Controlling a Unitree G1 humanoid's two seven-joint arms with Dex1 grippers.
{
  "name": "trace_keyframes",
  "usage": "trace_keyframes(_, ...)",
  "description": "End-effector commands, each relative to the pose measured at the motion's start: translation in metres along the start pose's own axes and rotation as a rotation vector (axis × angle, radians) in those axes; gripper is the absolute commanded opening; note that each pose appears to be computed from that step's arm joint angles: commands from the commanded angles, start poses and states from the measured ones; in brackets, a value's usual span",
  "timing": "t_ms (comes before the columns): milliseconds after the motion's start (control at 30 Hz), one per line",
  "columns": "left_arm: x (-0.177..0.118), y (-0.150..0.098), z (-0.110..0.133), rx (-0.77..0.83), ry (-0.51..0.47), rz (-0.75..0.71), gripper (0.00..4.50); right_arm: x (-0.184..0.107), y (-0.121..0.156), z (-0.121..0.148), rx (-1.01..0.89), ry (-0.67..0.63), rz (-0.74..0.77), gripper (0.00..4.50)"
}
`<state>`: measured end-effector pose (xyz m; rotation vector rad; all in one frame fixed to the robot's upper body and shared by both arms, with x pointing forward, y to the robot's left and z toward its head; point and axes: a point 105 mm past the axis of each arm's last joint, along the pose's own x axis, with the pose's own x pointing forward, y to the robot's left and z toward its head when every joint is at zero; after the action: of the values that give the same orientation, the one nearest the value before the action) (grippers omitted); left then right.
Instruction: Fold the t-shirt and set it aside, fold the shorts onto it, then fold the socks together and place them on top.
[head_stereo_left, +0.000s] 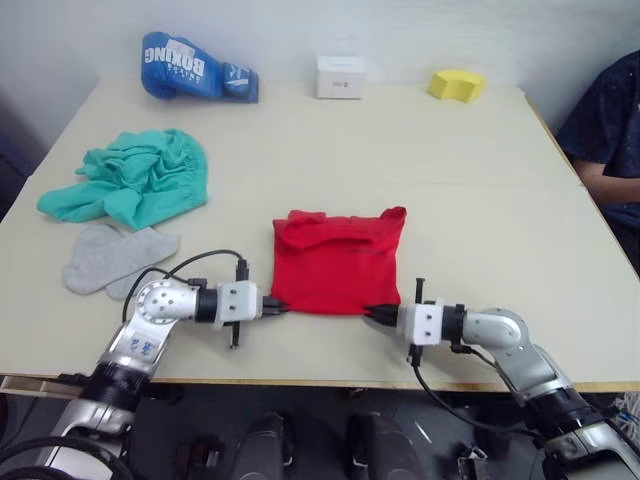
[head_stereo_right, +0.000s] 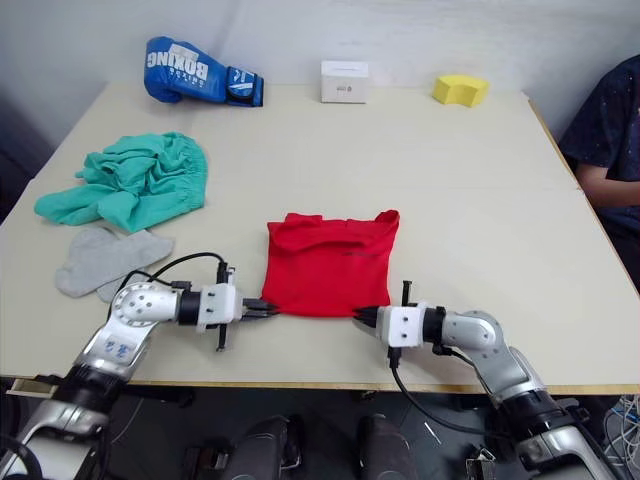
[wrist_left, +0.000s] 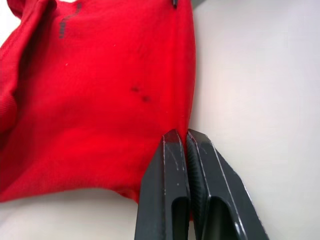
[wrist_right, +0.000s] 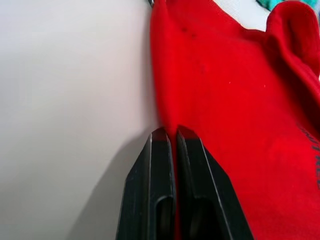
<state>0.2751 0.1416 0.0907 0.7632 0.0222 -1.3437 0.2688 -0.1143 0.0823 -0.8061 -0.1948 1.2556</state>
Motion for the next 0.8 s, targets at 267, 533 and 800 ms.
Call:
trace_keyframes(267,-0.022,-0.024,0.005,-0.100,0.038,0.071,0.25,-0.017,0.022,0.008,0.114,0.006,0.042,0.00)
trace_keyframes(533,-0.053,-0.016,0.048,-0.237,-0.209,0.100,1.94,-0.034,0.013,0.045,0.236,-0.099,0.058,2.08)
trace_keyframes(800,-0.022,0.001,0.047,-0.155,-0.211,-0.007,0.49,-0.016,-0.033,0.049,0.236,-0.156,-0.014,0.45)
